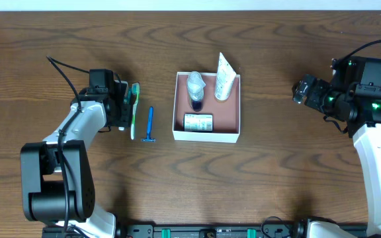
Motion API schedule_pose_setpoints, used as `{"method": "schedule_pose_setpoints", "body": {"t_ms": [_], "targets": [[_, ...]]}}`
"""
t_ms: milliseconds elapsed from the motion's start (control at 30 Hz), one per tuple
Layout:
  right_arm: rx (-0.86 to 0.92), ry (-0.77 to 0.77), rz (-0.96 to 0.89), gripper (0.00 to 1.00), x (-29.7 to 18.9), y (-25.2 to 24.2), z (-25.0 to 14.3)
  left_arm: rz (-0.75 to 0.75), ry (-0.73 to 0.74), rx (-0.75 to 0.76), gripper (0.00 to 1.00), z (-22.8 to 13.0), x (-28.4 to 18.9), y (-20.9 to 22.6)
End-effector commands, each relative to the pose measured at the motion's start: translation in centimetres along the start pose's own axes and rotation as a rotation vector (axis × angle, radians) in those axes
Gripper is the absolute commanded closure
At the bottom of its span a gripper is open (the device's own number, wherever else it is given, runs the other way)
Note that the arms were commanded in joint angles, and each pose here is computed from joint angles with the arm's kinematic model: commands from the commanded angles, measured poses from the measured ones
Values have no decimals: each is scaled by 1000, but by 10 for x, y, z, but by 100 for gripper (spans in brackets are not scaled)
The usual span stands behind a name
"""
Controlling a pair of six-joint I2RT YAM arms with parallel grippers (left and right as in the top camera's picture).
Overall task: Pack container
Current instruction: 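Move the left gripper over the Colgate toothpaste tube and grasp it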
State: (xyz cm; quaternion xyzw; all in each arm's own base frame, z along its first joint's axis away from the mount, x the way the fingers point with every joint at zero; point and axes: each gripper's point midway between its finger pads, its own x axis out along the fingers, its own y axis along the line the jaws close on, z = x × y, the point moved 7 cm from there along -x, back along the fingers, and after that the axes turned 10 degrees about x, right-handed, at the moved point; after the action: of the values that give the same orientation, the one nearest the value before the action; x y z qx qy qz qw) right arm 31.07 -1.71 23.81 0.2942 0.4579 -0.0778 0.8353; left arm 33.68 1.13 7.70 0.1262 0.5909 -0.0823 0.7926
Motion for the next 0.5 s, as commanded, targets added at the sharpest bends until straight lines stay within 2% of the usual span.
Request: {"method": "schedule_pose_setpoints", "body": {"t_ms": [0,133,333,467], "targets": [[14,-7,4,1,-1,0,3,-11,51,-17,42,-11,7,-4],[14,-7,4,1,-1,0,3,-32,64,-17,42,-14,7,-6],[14,-7,4,1,-1,0,3,-41,65,-17,48,-14,10,-7],[14,-7,4,1,-1,0,3,-47,83,-17,56,-16,16,-8]]}}
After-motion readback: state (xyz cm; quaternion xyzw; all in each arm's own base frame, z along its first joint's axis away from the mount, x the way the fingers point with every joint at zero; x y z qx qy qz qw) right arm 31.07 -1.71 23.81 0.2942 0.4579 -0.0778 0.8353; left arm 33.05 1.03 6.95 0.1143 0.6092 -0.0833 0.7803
